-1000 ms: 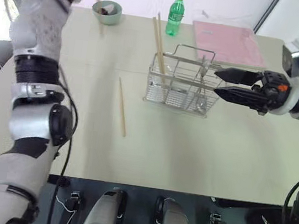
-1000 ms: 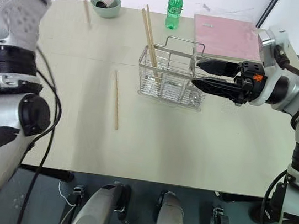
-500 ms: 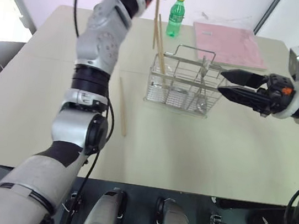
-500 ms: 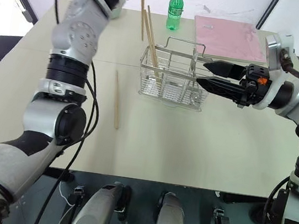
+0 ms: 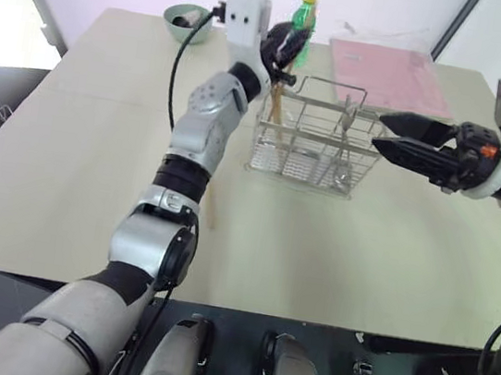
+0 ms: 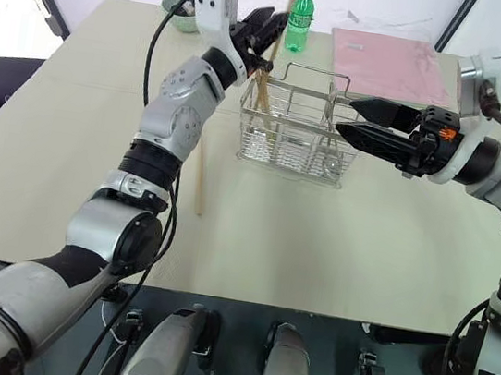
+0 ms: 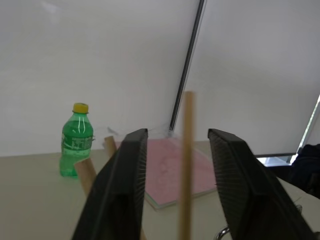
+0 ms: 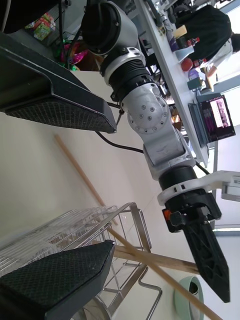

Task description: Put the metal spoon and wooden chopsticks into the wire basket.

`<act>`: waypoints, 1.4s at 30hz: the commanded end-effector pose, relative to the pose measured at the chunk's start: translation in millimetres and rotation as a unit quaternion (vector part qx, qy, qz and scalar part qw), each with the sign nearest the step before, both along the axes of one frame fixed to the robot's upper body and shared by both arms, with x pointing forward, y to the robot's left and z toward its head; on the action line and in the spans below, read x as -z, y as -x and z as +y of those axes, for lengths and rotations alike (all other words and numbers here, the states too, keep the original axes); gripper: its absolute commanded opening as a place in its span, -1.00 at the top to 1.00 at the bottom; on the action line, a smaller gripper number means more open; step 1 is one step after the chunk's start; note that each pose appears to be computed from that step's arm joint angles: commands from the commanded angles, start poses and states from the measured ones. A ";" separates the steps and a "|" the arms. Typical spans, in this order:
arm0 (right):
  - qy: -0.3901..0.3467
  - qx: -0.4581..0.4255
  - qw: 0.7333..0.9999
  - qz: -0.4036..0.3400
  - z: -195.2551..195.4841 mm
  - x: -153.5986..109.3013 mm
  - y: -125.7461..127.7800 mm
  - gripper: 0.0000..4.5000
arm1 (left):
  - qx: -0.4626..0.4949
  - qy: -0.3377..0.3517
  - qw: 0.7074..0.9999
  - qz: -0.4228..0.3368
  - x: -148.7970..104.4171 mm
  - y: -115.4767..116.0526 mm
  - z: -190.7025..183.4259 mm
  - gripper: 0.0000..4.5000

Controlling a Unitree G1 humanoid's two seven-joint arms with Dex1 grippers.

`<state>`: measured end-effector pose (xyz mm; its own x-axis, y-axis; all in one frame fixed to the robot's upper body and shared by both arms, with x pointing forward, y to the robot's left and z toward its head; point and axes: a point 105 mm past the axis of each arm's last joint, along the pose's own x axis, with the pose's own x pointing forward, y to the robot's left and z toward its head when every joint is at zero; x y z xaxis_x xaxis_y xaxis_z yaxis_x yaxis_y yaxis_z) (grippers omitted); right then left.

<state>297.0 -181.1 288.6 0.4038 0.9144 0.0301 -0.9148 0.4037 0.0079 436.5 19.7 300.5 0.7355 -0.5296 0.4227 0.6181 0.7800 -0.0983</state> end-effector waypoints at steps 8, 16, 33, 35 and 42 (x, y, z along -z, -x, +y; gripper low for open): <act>-0.013 0.003 1.000 -0.023 3.8 -14.1 -2.5 -0.56 | -0.054 0.057 0.996 -0.048 -63.5 35.9 46.9 -0.99; -0.010 -0.005 1.000 -0.026 4.9 -11.5 -5.6 -0.56 | -0.256 -0.042 0.931 0.255 18.5 -1.6 117.4 -0.99; -0.001 -0.011 0.999 -0.034 5.3 -5.9 -3.9 -0.56 | -0.225 -0.187 0.828 0.479 155.6 -0.2 100.7 -0.99; -0.004 -0.007 0.999 -0.034 4.2 -5.8 -4.3 -0.56 | -0.222 -0.183 0.822 0.491 163.6 -0.3 99.6 -0.99; -0.006 -0.002 0.999 -0.031 2.7 -2.6 -3.1 -0.56 | -0.190 -0.165 0.827 0.502 168.5 -2.4 84.1 -0.16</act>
<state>306.7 -178.1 276.7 0.4047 0.9140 0.0297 -0.9144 0.4045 0.0125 441.7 119.0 139.2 0.7965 -0.0875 -0.5983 0.0202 0.9928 -0.1183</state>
